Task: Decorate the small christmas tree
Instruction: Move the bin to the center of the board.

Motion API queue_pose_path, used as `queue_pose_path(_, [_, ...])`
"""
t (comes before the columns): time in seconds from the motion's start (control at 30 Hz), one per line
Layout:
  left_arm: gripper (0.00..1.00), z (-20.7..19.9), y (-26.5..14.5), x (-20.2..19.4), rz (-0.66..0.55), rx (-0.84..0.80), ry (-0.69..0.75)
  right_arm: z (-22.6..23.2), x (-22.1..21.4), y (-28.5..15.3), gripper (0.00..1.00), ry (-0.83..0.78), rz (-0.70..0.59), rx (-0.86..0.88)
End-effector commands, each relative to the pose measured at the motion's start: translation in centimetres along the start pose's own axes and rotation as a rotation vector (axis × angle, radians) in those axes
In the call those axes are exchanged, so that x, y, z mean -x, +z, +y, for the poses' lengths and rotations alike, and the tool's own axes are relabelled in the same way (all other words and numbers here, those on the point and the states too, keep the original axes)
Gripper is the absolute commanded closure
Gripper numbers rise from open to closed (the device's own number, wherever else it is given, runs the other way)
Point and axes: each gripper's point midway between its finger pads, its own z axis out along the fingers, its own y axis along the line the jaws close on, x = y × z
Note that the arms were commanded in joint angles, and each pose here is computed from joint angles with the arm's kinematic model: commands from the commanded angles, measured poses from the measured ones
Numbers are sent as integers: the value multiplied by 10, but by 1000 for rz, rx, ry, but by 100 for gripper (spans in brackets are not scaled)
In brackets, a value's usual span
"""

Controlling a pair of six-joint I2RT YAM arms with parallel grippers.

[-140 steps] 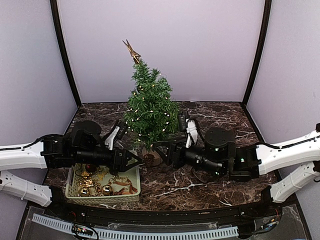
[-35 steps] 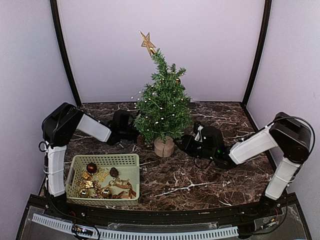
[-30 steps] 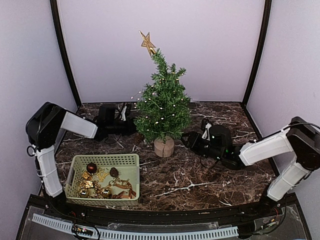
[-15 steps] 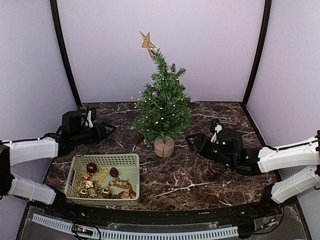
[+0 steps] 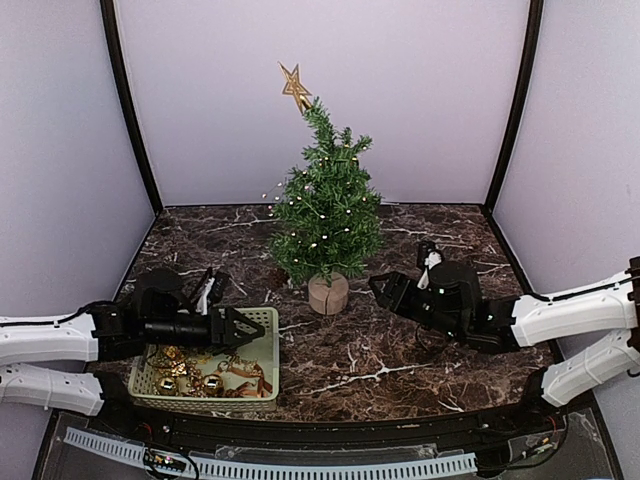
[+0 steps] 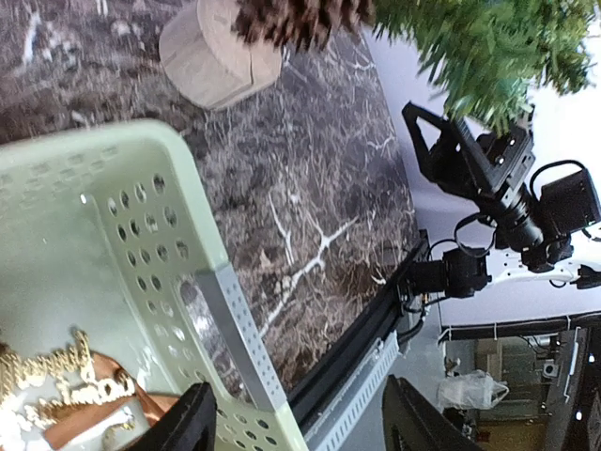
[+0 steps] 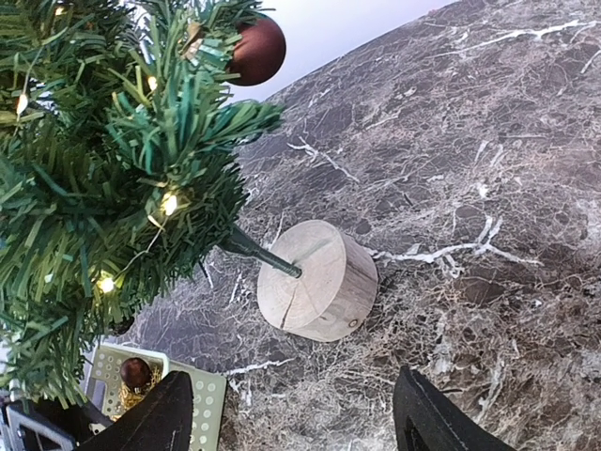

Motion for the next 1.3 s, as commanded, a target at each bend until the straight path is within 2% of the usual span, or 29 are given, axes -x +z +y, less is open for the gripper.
queue_pose_path(0.0, [36, 8, 14, -34, 83, 17, -100, 20, 17, -7, 26, -7, -71, 48])
queue_pose_path(0.17, [34, -7, 32, -51, 124, -40, -74, 17, 19, -13, 26, -9, -90, 44])
queue_pose_path(0.33, [34, 1, 58, -69, 199, 33, -72, 16, 23, -17, 25, -15, -102, 41])
queue_pose_path(0.6, [34, -65, 97, -82, 305, -130, 110, 12, 26, -22, 25, -26, -115, 25])
queue_pose_path(0.9, [35, -96, 133, -114, 461, -258, 181, 14, 33, -29, 26, -45, -127, 13])
queue_pose_path(1.03, [35, -104, 125, -106, 418, -248, 221, 16, 38, -38, 26, -69, -138, 18])
queue_pose_path(1.17, [35, -92, 97, -92, 340, -167, 238, 34, 38, -53, 26, -140, -133, 59])
queue_pose_path(1.27, [35, -72, 73, -82, 298, -35, 248, 54, 31, -66, 27, -219, -112, 97])
